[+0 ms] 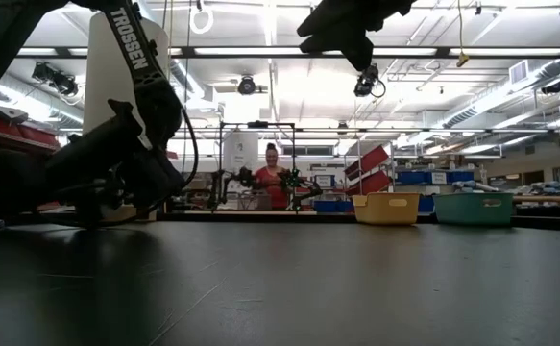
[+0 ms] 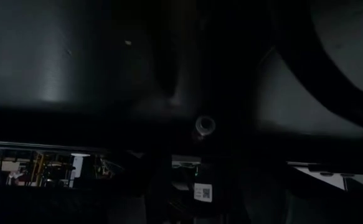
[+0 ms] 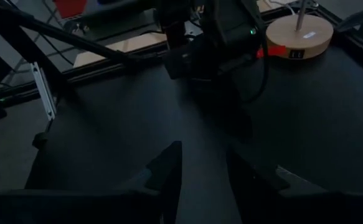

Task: Sort batteries
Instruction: Put the silver battery into the blue bin

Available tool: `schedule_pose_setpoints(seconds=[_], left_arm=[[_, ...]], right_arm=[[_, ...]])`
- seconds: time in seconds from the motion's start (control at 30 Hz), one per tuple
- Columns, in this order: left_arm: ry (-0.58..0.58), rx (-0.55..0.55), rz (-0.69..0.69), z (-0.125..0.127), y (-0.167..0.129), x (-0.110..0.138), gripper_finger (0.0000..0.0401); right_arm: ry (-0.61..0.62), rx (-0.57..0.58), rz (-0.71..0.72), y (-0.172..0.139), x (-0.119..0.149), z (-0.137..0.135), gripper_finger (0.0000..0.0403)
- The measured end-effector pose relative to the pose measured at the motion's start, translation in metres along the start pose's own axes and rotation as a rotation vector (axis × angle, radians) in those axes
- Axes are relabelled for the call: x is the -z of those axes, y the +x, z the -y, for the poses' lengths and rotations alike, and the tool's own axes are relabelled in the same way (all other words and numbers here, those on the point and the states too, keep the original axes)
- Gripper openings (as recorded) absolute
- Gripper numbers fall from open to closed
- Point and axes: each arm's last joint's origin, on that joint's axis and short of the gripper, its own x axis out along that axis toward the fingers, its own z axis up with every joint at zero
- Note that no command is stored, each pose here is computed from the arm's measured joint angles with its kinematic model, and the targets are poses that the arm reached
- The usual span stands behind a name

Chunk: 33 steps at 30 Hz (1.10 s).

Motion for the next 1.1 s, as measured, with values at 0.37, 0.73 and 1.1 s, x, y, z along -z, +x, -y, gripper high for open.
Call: schedule_pose_setpoints(seconds=[0.37,0.73,1.1], left_arm=[[0.000,0.001,-0.007,0.000,0.001,-0.001,0.0177],[-0.020,-0.003,-0.048,0.002,0.005,-0.009,0.0177],[-0.052,0.016,-0.023,0.003,0.005,-0.009,0.0176]], right_arm=[[0.007,-0.010,0.027,0.000,-0.003,-0.001,0.0133],[-0.020,-0.027,0.019,-0.001,-0.001,-0.005,0.0133],[-0.036,-0.047,0.004,-0.006,-0.001,-0.005,0.0133]])
